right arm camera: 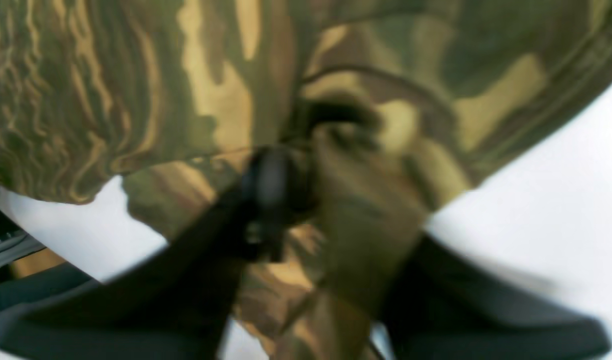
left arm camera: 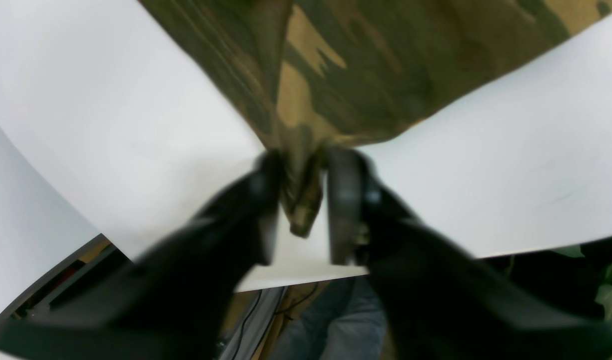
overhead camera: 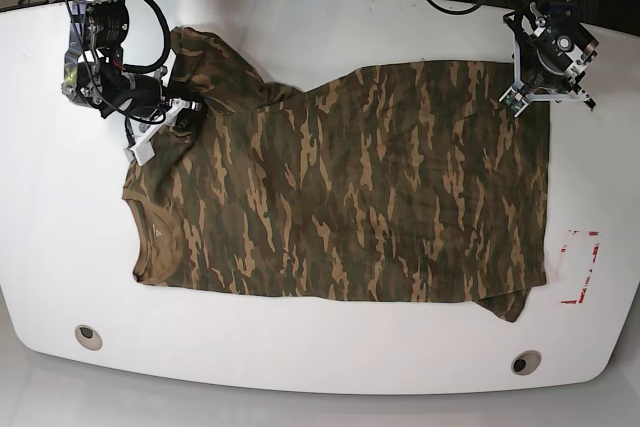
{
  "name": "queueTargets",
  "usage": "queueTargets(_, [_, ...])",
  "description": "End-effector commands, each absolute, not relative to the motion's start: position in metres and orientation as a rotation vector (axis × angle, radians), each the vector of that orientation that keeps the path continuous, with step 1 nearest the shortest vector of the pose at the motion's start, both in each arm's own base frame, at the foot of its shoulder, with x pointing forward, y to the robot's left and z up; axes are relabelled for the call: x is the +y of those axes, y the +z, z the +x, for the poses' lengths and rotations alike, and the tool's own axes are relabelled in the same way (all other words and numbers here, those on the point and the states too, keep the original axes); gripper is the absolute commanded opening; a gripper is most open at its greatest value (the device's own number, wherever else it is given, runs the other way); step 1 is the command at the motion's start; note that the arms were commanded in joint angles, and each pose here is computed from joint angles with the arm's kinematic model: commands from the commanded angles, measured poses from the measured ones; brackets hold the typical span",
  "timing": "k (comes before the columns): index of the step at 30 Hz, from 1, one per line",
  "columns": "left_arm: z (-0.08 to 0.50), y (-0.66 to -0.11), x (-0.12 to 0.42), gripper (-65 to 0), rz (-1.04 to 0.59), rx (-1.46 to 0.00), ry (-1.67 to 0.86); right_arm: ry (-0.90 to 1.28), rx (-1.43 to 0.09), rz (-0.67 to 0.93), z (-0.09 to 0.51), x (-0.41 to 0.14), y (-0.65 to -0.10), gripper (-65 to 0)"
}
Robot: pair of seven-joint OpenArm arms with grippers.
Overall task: Layout the t-shirt on the table in an organized manner, then fold the t-shirt properly
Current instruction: 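Lay the shirt flat and drag it back with both grippers, then tug the shirt shoulders outward with both grippers to smooth it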
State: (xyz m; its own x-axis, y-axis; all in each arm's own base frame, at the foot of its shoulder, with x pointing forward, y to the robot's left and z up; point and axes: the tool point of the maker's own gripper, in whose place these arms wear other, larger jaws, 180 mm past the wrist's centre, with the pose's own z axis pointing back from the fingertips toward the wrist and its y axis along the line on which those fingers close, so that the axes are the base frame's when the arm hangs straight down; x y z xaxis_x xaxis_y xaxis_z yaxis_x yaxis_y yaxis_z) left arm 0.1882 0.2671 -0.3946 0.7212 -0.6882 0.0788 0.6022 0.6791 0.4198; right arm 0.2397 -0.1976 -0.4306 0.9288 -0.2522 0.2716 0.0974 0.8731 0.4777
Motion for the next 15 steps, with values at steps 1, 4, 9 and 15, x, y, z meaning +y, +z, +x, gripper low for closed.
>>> queueTargets(1, [0.193, -0.387, 0.273, -42.8, 0.414, -0.251, -0.737, -0.183, -0.277, 0.355, 0.221, -0.223, -0.442, -38.2])
queueTargets(4, [0.193, -0.387, 0.274, -42.8, 0.415, -0.251, -0.735, -0.194, -0.293, 0.34, 0.219, -0.229, -0.438, -29.5])
queueTargets(9, [0.193, -0.387, 0.274, -42.8, 0.415, -0.251, -0.735, -0.169, -0.355, 0.281, 0.224, -0.24, -0.421, -19.8])
queueTargets(15, [0.193, -0.386, 0.274, -42.8, 0.417, -0.251, -0.736, -0.152, -0.462, 0.248, 0.228, -0.245, -0.389, -18.3])
